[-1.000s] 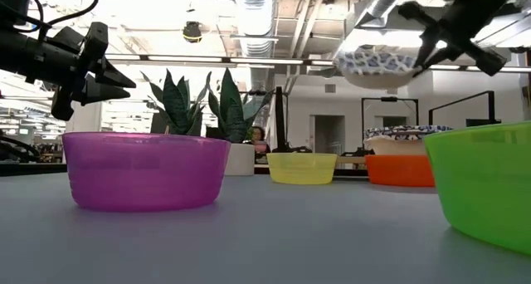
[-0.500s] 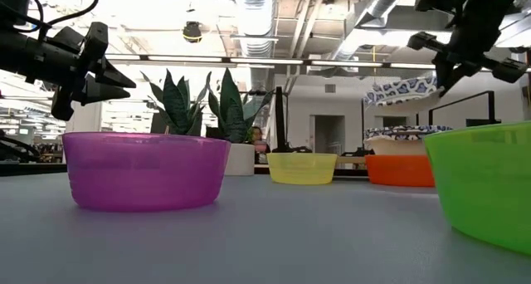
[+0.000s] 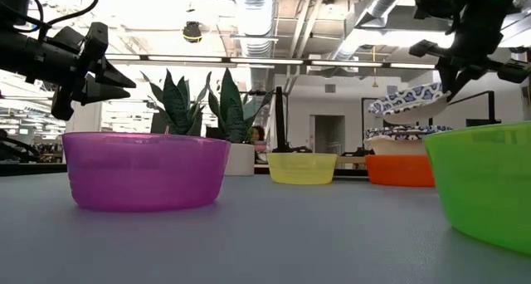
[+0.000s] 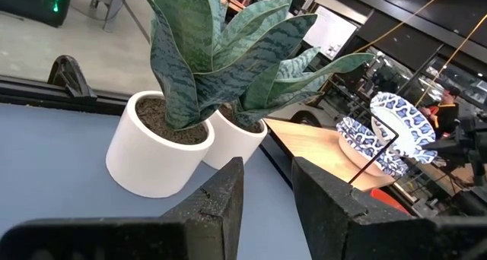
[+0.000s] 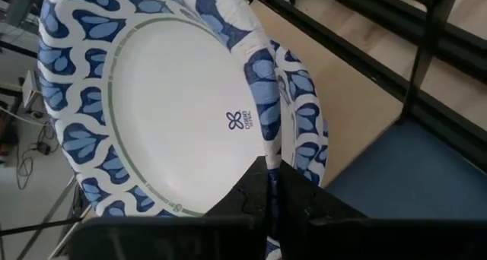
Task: Place and stack bowls onto a shelf
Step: Stack the white patterned bowl on the white patterned bowl on the shelf
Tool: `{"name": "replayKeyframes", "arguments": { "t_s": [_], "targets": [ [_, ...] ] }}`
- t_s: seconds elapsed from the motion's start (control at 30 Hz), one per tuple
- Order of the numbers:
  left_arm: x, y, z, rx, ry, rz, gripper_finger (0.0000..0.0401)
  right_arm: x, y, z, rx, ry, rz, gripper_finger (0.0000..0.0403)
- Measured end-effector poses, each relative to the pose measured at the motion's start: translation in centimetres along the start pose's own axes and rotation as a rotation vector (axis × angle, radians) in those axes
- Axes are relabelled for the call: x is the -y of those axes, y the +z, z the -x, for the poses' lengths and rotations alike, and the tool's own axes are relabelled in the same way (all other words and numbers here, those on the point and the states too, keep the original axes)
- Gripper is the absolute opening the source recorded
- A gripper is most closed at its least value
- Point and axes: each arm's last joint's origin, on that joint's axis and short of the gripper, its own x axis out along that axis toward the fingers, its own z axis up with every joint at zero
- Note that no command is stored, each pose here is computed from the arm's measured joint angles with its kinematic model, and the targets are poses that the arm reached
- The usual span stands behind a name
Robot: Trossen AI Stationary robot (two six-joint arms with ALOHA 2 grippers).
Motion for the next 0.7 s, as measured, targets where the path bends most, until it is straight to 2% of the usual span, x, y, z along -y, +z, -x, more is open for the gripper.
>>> {"name": "replayKeyframes", "arguments": {
  "t_s": [0.23, 0.6, 0.7],
  "targets": [
    [0.0, 0.0, 0.0, 0.0, 0.0, -0.001, 0.0098, -0.04, 0.03, -0.06, 0.0, -0.002, 0.0, 0.0076],
    [0.0, 0.0, 0.0, 0.001, 0.001, -0.014, 0.0098, -0.44, -0.16, -0.05, -0.018, 0.031, 0.029, 0.0188],
    [0.0, 0.0, 0.0, 0.001, 0.001, -0.015, 0.0098, -0.35, -0.17, 0.33, -0.036, 0.061, 0.071, 0.0209]
  ]
}}
